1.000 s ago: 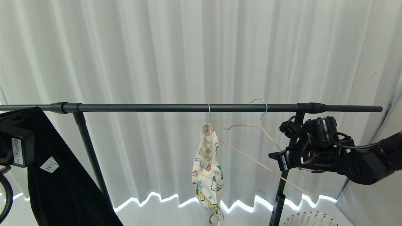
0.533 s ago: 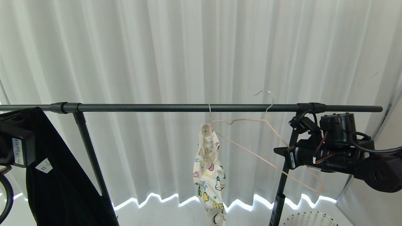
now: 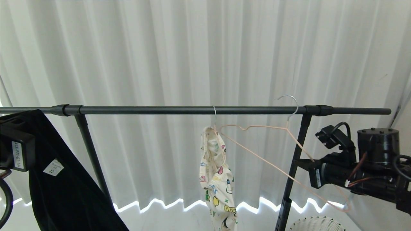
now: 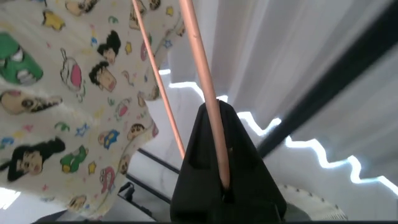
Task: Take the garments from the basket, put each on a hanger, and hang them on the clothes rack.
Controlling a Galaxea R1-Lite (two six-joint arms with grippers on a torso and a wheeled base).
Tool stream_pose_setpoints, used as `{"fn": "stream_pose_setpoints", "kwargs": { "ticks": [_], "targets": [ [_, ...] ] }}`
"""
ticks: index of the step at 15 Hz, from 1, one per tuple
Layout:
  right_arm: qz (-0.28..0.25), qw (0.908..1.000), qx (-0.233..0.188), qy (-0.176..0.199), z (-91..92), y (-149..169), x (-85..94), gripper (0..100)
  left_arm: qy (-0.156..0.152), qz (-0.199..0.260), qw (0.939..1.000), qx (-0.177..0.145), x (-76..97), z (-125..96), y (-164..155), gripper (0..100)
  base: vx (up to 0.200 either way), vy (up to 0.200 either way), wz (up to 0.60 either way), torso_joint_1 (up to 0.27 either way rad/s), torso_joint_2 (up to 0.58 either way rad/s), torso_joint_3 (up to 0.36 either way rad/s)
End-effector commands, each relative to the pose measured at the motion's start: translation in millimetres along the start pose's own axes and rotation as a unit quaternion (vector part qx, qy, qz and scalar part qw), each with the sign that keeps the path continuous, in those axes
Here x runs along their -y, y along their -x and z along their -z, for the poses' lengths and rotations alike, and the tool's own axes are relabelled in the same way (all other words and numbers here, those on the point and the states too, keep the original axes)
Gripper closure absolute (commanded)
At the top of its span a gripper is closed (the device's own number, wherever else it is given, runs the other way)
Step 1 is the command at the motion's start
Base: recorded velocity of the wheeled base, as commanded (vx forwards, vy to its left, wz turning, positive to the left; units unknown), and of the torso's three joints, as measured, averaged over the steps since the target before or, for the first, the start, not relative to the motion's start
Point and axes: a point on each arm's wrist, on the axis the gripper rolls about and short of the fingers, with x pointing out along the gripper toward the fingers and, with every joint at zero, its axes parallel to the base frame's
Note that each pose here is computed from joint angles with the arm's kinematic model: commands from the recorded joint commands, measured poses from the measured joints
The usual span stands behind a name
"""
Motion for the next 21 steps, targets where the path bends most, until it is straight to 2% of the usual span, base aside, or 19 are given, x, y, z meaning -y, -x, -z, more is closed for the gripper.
{"fn": "stream_pose_setpoints", "kwargs": {
  "ticks": [1,4,7,9,11,21],
  "targets": [
    [0.023,0.9996,0.014,0.004,14.0,42.0,-6.8,100,-0.004,0.004,1.0000,-0.008,2.9,4.0,-1.8,100,0.000,0.000,0.00,0.000,0.00,0.000],
    [0.057,0.9977,-0.033,0.016,46.0,85.0,-13.2,100,-0.014,0.011,0.9995,-0.027,8.8,14.7,-4.0,100,0.000,0.000,0.00,0.000,0.00,0.000],
    [0.103,0.9916,-0.078,0.014,54.2,118.8,-17.1,100,-0.024,0.024,0.9980,-0.054,17.6,32.3,-5.0,100,0.000,0.000,0.00,0.000,0.00,0.000],
    [0.143,0.9831,-0.114,0.014,61.0,138.5,-18.8,100,-0.034,0.032,0.9962,-0.073,23.2,44.6,-5.0,100,0.000,0.000,0.00,0.000,0.00,0.000],
    [0.144,0.9836,-0.107,0.014,66.2,150.6,-21.0,100,-0.037,0.033,0.9958,-0.077,24.3,48.0,-4.0,100,0.000,0.000,0.00,0.000,0.00,0.000],
    [0.139,0.9854,-0.097,0.019,64.1,154.1,-22.2,100,-0.035,0.032,0.9959,-0.077,23.9,47.7,-4.1,100,-0.200,0.000,0.00,0.000,0.00,0.002]
  ]
}}
